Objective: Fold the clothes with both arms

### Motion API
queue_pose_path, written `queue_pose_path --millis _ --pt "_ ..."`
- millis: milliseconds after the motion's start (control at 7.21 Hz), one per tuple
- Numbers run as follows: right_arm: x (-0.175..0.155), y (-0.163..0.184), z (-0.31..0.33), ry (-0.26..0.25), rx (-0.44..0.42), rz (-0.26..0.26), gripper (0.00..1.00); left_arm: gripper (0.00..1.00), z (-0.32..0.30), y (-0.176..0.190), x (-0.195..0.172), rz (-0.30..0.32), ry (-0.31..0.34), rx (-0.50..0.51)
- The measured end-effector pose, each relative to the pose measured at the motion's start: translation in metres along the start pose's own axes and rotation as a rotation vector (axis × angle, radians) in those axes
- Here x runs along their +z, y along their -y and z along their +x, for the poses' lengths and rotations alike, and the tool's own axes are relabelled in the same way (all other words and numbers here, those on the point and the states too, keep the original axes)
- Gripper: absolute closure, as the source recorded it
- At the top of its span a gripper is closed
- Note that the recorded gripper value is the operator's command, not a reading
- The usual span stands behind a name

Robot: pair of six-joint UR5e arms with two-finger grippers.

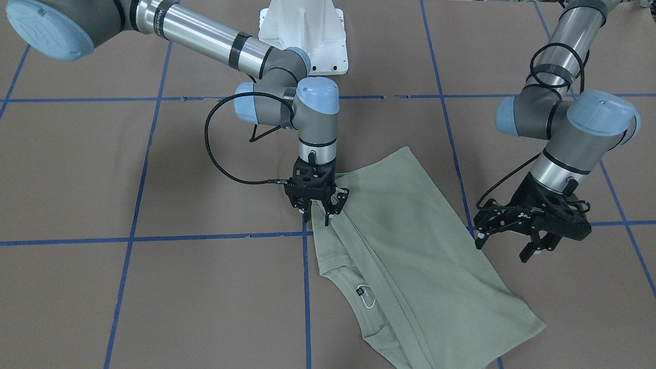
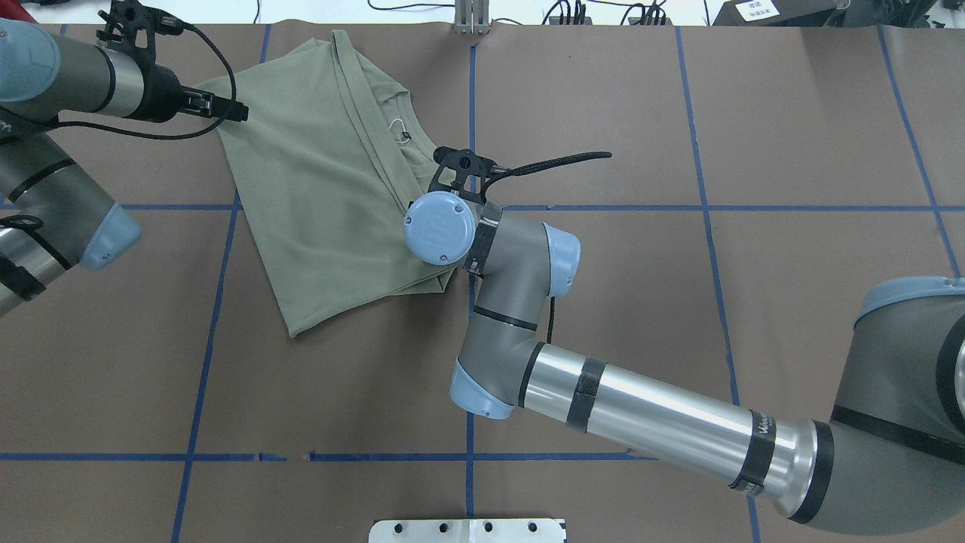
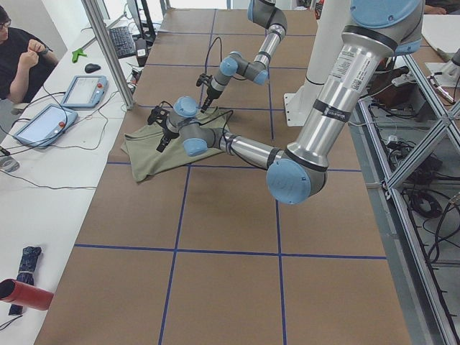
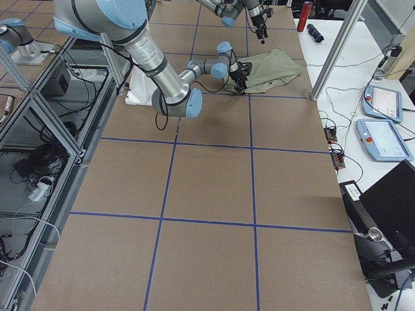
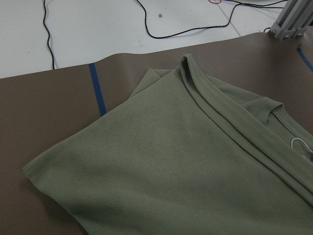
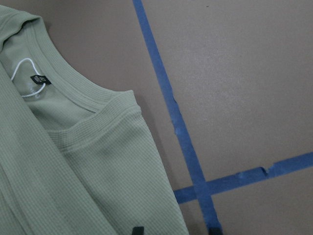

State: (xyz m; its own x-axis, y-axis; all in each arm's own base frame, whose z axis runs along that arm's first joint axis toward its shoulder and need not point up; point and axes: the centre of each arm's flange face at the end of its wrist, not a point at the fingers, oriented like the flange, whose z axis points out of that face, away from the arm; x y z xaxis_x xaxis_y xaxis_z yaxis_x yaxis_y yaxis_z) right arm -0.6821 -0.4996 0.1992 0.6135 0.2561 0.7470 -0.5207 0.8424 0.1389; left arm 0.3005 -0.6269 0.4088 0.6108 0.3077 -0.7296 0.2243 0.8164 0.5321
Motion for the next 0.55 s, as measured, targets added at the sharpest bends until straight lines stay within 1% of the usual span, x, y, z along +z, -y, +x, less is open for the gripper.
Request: queue_pose_path --millis 139,555 --pt "-0.0006 -0.0006 -0.0011 0.001 0.002 -0.001 1.00 0.00 0.0001 -0.0010 0.0009 -0.002 0.000 0.001" --pt "-0.0038 0.0001 -0.0048 0.006 0.002 -0.001 1.00 0.00 -0.0002 -0.0025 0.0023 -0.005 0.001 0.004"
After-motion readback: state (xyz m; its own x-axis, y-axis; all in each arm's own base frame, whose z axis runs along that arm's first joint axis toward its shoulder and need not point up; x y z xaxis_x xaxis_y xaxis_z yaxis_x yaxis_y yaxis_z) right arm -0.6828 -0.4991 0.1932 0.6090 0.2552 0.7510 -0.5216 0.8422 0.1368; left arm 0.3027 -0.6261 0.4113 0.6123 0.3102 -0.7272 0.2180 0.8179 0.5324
